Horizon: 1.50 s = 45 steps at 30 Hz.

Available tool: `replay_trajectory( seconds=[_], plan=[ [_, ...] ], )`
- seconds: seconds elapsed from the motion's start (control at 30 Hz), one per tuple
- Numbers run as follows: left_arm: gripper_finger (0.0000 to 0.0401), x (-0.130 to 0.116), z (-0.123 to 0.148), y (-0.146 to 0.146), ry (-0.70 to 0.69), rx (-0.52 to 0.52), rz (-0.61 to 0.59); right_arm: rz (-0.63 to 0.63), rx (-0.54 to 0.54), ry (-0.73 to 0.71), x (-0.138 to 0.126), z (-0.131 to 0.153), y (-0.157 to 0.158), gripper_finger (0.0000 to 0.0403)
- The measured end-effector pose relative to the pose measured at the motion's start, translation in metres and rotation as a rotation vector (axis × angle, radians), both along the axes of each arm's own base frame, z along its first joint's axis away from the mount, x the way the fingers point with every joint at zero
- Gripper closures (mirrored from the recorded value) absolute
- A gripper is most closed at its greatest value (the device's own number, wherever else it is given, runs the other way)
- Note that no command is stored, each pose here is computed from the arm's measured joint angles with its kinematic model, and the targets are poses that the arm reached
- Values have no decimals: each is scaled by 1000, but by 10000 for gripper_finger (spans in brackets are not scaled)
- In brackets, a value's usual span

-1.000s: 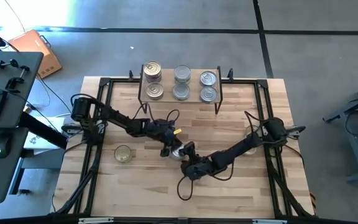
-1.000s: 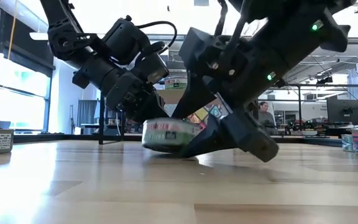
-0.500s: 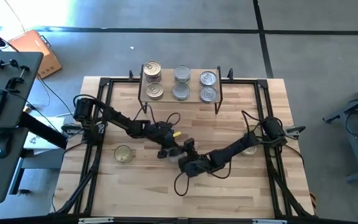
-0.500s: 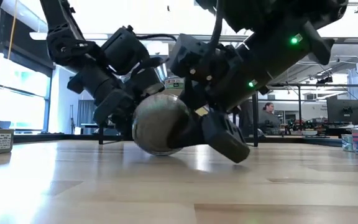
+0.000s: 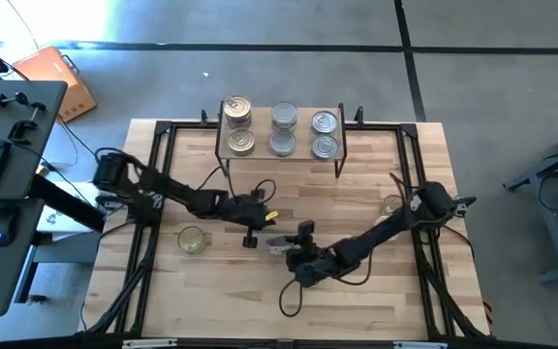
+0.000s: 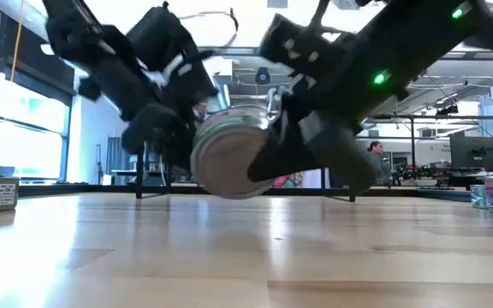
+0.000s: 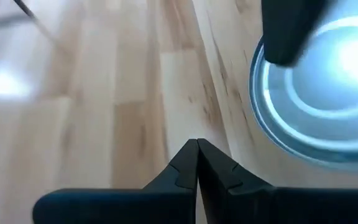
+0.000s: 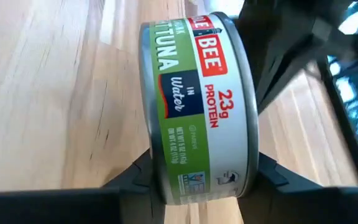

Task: Stack canned seafood by type on shelf
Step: Stack the green and white tuna can on top of the green and white tuna can on the shelf

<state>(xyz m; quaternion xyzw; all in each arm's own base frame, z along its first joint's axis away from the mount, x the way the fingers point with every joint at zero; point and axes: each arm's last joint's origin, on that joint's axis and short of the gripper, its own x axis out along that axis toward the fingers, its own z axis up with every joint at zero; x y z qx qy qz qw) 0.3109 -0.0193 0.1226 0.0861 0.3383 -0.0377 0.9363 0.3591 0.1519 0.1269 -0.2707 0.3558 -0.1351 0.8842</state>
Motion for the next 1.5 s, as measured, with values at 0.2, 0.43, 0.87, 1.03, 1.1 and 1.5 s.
replay_trajectory(
  seconds=[0.2, 0.43, 0.87, 1.03, 1.1, 1.5],
  plan=[
    [401, -13, 40, -31, -102, 178, -13, -112, 90, -5, -17, 12, 3, 279],
    [401, -33, 47, -70, -284, 313, -146, -161, 138, -41, -19, 6, 0, 279],
    [226, -26, 48, -74, -375, 288, -235, -210, 244, -48, -3, 5, -32, 279],
    [151, -15, 44, -69, -279, 361, -118, -207, 238, -60, 2, 6, -39, 279],
    [143, -8, 38, -68, -240, 357, -102, -201, 216, -79, 3, 8, -39, 279],
    [205, 9, 28, -73, -121, 524, 19, -187, 175, -90, 5, 10, -38, 279]
  ],
)
